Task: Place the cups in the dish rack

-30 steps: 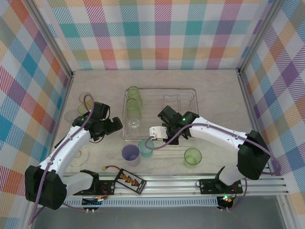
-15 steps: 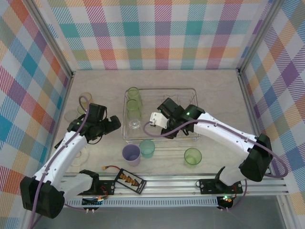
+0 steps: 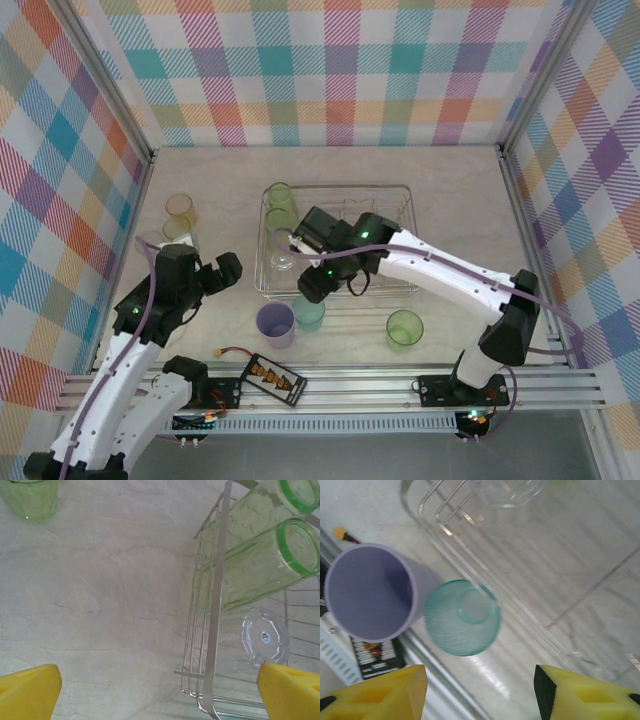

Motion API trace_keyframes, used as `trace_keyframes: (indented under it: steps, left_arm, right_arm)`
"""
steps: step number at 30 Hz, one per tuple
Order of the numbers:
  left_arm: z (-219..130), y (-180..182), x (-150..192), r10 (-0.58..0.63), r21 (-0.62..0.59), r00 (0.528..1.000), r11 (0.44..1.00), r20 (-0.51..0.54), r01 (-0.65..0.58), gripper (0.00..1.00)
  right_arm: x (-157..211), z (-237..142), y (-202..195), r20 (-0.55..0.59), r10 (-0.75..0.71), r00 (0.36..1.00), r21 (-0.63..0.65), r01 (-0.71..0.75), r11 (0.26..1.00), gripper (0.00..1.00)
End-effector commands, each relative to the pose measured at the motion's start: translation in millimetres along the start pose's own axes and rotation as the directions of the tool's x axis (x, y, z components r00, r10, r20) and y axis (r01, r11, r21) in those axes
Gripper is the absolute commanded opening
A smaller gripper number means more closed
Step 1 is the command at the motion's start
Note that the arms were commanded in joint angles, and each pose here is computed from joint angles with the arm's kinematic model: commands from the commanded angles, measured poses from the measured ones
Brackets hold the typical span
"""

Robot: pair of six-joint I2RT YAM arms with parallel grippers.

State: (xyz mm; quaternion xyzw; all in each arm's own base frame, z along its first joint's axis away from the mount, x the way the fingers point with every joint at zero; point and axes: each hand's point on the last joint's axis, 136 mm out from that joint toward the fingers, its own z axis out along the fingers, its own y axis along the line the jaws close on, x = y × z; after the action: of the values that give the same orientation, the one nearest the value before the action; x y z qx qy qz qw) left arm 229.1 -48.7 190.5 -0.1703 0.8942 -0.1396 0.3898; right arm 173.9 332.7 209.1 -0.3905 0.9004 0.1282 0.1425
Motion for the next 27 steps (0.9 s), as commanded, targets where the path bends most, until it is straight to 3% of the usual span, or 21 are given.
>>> trace_keyframes:
  steps: [1, 12, 22, 27]
  left_arm:
    - [-3, 5, 1, 0.015, 0.003, 0.999, 1.000, 0.033, -0.015, 1.00]
    - [-11, 20, 2, -0.026, -0.063, 0.998, 0.998, 0.049, 0.029, 1.00]
    - [-19, 20, 0, -0.043, -0.033, 0.995, 0.998, 0.085, 0.046, 1.00]
    - [-15, 20, 3, -0.052, -0.032, 0.996, 0.998, 0.077, 0.055, 1.00]
  right_arm:
    - [5, 17, 26, -0.077, 0.115, 0.990, -0.052, -0.119, 0.992, 0.58]
    - [5, 70, 57, -0.207, 0.088, 0.974, 0.001, -0.090, 0.996, 0.51]
    - [9, 87, 52, -0.285, 0.062, 0.956, 0.095, -0.036, 0.995, 0.27]
    - [11, 79, 51, -0.295, 0.060, 0.954, 0.130, -0.022, 0.991, 0.09]
